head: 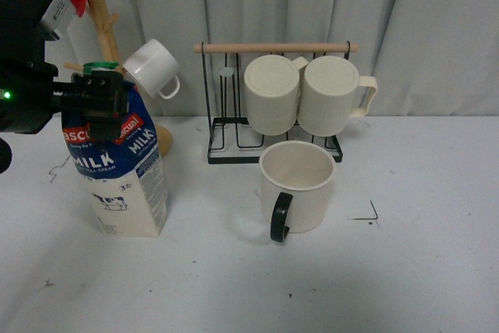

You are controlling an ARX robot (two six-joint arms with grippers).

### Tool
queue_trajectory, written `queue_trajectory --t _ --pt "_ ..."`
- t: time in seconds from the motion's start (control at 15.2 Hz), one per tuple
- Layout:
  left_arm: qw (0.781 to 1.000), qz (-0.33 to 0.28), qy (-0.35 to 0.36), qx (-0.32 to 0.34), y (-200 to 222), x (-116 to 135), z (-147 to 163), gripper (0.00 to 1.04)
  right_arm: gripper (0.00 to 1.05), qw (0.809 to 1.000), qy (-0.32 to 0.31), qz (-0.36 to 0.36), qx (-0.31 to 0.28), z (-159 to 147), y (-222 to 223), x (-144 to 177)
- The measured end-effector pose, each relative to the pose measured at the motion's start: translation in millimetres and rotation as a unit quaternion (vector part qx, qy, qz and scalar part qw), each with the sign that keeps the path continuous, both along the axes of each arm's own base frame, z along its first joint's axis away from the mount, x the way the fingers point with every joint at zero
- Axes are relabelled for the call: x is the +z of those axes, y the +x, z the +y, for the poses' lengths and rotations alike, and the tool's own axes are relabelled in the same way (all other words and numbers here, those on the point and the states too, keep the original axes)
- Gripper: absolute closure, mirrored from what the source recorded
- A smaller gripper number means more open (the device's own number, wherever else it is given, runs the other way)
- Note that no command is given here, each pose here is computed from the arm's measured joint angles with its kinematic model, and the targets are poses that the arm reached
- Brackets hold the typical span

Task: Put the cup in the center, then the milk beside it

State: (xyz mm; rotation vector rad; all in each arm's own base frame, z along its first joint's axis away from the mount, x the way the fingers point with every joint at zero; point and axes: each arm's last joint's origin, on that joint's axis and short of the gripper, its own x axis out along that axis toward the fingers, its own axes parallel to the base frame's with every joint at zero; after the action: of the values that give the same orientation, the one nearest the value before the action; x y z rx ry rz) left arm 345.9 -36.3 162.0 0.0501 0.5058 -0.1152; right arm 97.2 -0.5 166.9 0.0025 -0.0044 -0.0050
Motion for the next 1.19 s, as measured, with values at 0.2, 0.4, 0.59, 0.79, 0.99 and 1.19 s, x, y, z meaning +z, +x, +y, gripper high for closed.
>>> queue_trajectory --t 0.2,0.4,0.59,0.79,0.99,1.19 --pt "1.0 0.0 0.001 -0.004 -0.5 0.0 -4.3 0.57 0.06 1.0 0.0 0.0 0.0 0.0 0.0 0.0" --pt "1.0 0.003 -0.005 -0.006 -2.1 0.8 -15.9 1.02 0.06 1.0 0.0 0.0 0.0 0.0 0.0 0.0" --pt "1.0 0.0 -0.001 -0.007 -6.2 6.7 -26.1 1.02 0.06 1.0 0.0 0.0 0.0 0.0 0.0 0.0" --pt "1.0 -0.009 0.002 -0.027 -17.3 16.8 -45.6 1.02 0.06 1.0 0.0 0.0 0.0 0.0 0.0 0.0" --pt "0.999 -0.034 -0.004 -0.04 -20.1 26.4 -64.6 1.02 0.06 1.0 0.0 0.0 0.0 0.0 0.0 0.0" --pt "0.998 -0.044 -0.004 -0.038 -17.9 27.1 -76.6 1.02 0.06 1.0 0.0 0.0 0.0 0.0 0.0 0.0"
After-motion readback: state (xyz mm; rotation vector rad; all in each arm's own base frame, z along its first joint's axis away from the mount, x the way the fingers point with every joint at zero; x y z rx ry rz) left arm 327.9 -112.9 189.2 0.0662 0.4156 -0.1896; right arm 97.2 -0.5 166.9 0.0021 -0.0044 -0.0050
